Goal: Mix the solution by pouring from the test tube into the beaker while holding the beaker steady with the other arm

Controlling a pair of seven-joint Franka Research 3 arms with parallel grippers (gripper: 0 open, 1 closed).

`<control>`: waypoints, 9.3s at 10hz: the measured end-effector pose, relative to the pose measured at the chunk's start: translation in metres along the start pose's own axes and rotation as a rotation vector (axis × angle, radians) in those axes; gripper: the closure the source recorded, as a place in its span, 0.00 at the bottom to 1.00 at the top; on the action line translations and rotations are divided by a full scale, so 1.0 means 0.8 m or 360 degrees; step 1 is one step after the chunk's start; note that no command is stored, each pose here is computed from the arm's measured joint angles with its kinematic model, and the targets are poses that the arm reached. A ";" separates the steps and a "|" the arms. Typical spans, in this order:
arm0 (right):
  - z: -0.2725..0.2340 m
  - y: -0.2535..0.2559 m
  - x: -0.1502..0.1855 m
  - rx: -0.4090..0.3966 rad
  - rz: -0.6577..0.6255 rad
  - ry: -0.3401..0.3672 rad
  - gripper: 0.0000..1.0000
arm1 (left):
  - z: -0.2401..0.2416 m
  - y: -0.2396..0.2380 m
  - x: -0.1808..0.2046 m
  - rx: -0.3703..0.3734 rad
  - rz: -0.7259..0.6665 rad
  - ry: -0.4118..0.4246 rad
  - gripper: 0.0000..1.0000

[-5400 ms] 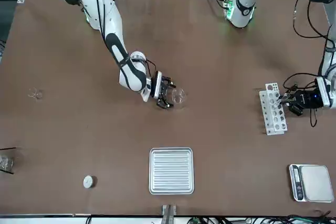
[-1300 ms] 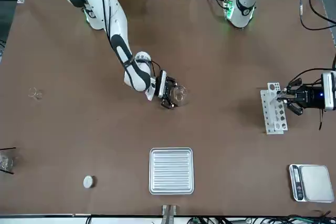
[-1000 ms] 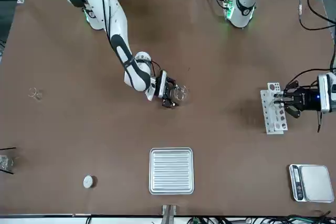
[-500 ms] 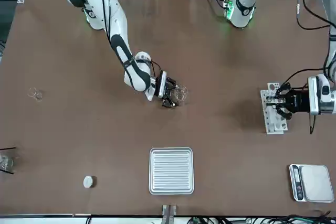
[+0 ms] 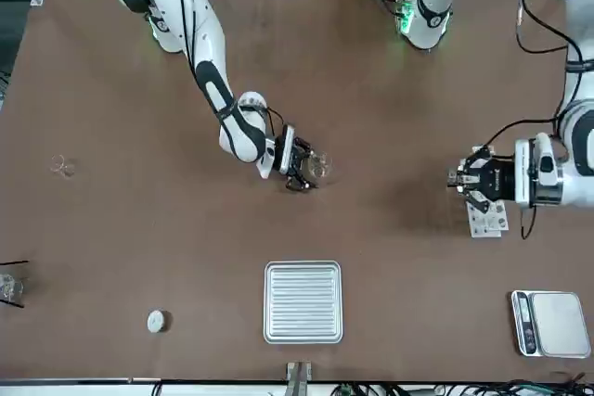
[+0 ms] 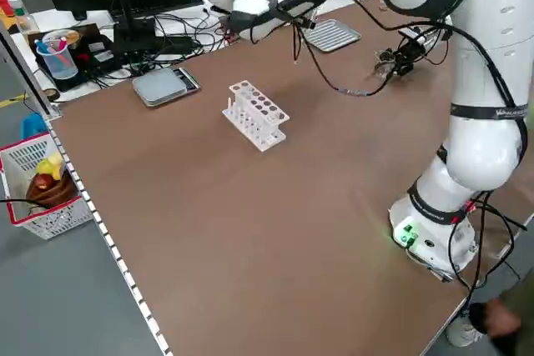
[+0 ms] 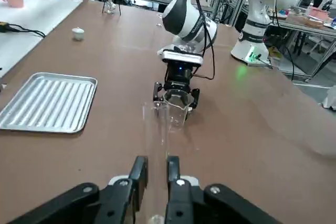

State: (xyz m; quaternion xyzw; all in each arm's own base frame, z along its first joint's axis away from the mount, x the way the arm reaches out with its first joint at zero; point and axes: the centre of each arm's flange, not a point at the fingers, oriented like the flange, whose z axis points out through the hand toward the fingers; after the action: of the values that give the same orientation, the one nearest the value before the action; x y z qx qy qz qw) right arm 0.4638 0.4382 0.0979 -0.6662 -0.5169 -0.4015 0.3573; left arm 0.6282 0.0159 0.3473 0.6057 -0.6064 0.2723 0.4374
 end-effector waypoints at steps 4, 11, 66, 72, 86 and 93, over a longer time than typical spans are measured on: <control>-0.001 0.001 0.000 -0.0003 -0.0001 -0.0001 0.25 | 0.091 -0.019 0.056 -0.0043 -0.0053 -0.0116 0.79; -0.001 0.002 0.000 -0.0004 -0.0002 -0.0002 0.25 | 0.217 -0.022 0.109 -0.0056 -0.0025 -0.0266 0.79; -0.004 0.006 -0.002 -0.0015 -0.0002 -0.0009 0.27 | 0.511 0.048 0.180 0.0150 0.0103 -0.1693 0.79; -0.005 0.008 -0.002 -0.0020 -0.0002 -0.0009 0.27 | 0.522 0.052 0.187 0.0162 0.0137 -0.1756 0.79; -0.006 0.010 -0.002 -0.0025 -0.0002 -0.0010 0.30 | 0.534 0.047 0.194 0.0168 0.0167 -0.1950 0.79; -0.007 0.011 -0.003 -0.0028 -0.0002 -0.0012 0.32 | 0.545 0.054 0.204 0.0167 0.0203 -0.2037 0.79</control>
State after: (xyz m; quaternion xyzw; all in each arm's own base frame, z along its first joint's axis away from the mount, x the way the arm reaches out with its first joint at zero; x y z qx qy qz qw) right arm 0.4712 0.4305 0.0976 -0.6705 -0.5151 -0.4038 0.3494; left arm 0.5177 -0.4349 0.2923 0.6317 -0.7680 -0.0879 -0.0581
